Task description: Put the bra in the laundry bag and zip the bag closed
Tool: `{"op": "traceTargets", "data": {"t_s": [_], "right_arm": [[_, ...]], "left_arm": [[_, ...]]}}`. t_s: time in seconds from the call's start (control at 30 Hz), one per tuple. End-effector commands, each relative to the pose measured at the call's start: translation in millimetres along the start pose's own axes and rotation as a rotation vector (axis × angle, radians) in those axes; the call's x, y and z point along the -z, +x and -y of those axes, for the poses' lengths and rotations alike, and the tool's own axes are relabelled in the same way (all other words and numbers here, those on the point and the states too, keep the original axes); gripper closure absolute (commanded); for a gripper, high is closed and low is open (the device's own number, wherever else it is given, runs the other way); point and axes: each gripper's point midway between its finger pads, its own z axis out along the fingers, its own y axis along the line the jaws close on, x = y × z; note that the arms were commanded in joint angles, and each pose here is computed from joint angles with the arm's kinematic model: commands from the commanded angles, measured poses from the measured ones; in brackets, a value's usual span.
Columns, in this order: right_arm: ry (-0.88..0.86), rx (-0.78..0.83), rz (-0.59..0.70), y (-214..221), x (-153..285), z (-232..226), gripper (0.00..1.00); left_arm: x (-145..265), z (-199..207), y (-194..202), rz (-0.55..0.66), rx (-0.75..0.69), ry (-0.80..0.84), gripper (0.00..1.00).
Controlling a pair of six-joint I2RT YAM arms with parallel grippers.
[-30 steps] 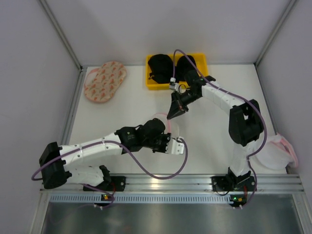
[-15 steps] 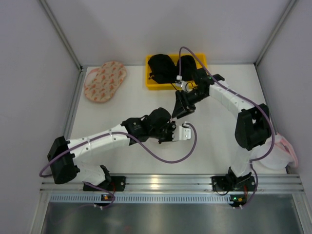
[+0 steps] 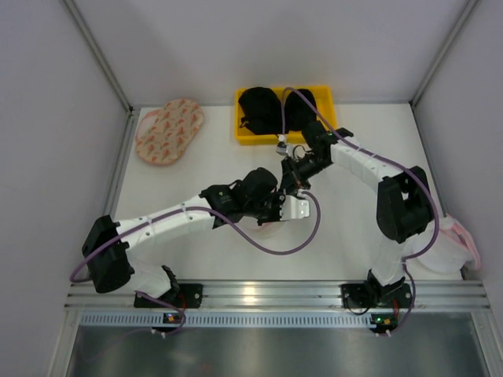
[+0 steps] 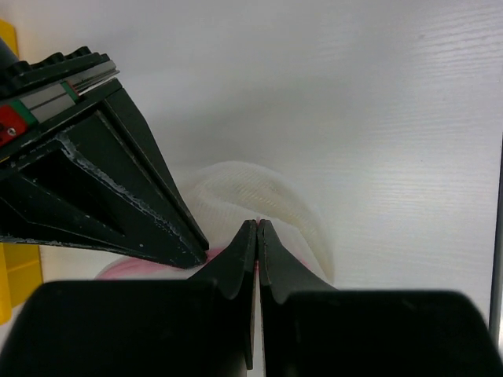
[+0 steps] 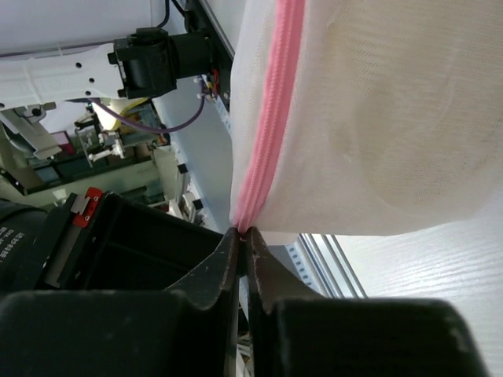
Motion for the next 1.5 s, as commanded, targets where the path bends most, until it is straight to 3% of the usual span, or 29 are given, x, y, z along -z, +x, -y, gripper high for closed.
{"op": "traceTargets", "data": {"t_s": [0.0, 0.23, 0.57, 0.67, 0.7, 0.77, 0.8, 0.9, 1.13, 1.47], "right_arm": [[-0.024, 0.047, 0.025, -17, 0, -8, 1.0], [-0.005, 0.047, 0.071, -47, 5, 6, 1.0], [0.006, 0.122, 0.151, -93, 10, -1, 1.0], [0.015, 0.136, 0.156, -90, 13, -4, 0.83], [0.032, 0.152, 0.155, -88, 14, -2, 0.7], [0.049, 0.156, 0.153, -78, 21, -3, 0.57], [0.071, 0.178, 0.152, -76, 24, 0, 0.45], [0.123, 0.18, 0.128, -60, 36, 5, 0.38], [0.042, 0.108, 0.051, -14, 26, 6, 0.39], [-0.066, 0.064, -0.005, -5, -1, -10, 0.41]], "left_arm": [[9, -6, -20, 0.086, -0.037, -0.016, 1.0], [17, 23, -9, 0.109, -0.032, 0.07, 1.0], [22, 59, 11, 0.071, 0.13, 0.183, 1.0], [19, 47, 10, 0.042, 0.175, 0.128, 1.0], [18, 41, 8, 0.037, 0.185, 0.106, 1.0], [13, 26, 2, 0.027, 0.216, 0.063, 1.0], [12, 18, 0, 0.026, 0.227, 0.044, 1.0], [9, 0, -7, 0.037, 0.254, 0.013, 1.0], [5, -23, -12, 0.063, 0.22, -0.039, 1.0], [4, -34, -14, 0.077, 0.197, -0.037, 1.0]]}}
